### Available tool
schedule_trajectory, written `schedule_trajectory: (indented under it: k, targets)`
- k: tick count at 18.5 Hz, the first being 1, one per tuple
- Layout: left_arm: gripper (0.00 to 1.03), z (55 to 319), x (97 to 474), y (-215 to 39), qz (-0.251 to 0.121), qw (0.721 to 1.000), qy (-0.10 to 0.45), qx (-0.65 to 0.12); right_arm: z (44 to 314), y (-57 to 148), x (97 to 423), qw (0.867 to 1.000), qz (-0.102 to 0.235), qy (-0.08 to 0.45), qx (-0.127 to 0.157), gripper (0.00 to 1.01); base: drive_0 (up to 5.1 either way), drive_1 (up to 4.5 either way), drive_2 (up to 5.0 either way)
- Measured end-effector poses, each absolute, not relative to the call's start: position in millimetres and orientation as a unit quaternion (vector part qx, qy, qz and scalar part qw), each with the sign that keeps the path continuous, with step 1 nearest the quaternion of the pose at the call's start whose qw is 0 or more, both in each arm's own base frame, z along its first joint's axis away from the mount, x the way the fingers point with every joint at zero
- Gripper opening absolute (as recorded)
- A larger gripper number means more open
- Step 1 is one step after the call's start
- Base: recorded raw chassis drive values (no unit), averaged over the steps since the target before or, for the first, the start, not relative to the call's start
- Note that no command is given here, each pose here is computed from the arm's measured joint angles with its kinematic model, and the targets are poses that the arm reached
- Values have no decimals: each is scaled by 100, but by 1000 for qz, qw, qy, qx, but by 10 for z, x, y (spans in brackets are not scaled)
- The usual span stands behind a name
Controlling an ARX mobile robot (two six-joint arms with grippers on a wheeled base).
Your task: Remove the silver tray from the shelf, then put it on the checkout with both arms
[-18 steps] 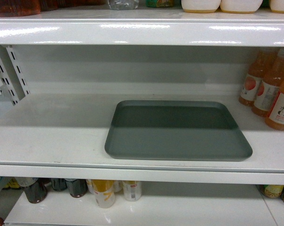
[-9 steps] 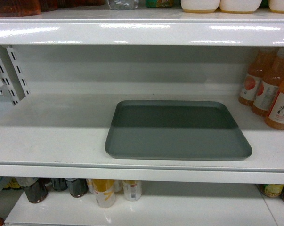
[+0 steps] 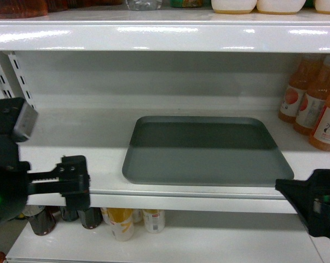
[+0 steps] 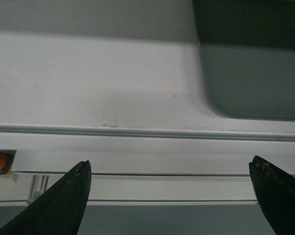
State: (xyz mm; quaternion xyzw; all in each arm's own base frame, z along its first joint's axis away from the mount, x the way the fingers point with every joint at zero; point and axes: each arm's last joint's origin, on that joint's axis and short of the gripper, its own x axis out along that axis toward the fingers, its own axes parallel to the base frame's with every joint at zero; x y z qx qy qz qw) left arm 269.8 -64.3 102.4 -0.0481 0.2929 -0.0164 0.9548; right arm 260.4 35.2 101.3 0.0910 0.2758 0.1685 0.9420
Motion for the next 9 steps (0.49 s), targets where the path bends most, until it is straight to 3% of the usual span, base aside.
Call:
schedule_trajectory:
  k: [2, 6, 9]
  targets:
    - [98, 879, 2955, -759, -23, 949, 310, -46, 841, 322, 2888, 936, 141, 303, 110, 98, 0, 0, 0]
    - [98, 818, 3444, -933, -26, 948, 313, -57, 704, 159, 3412, 939, 77, 301, 150, 98, 0, 0, 0]
    - [98, 810, 3753, -1024, -28, 947, 312, -62, 658, 122, 3704, 940, 48, 299, 158, 98, 0, 0, 0]
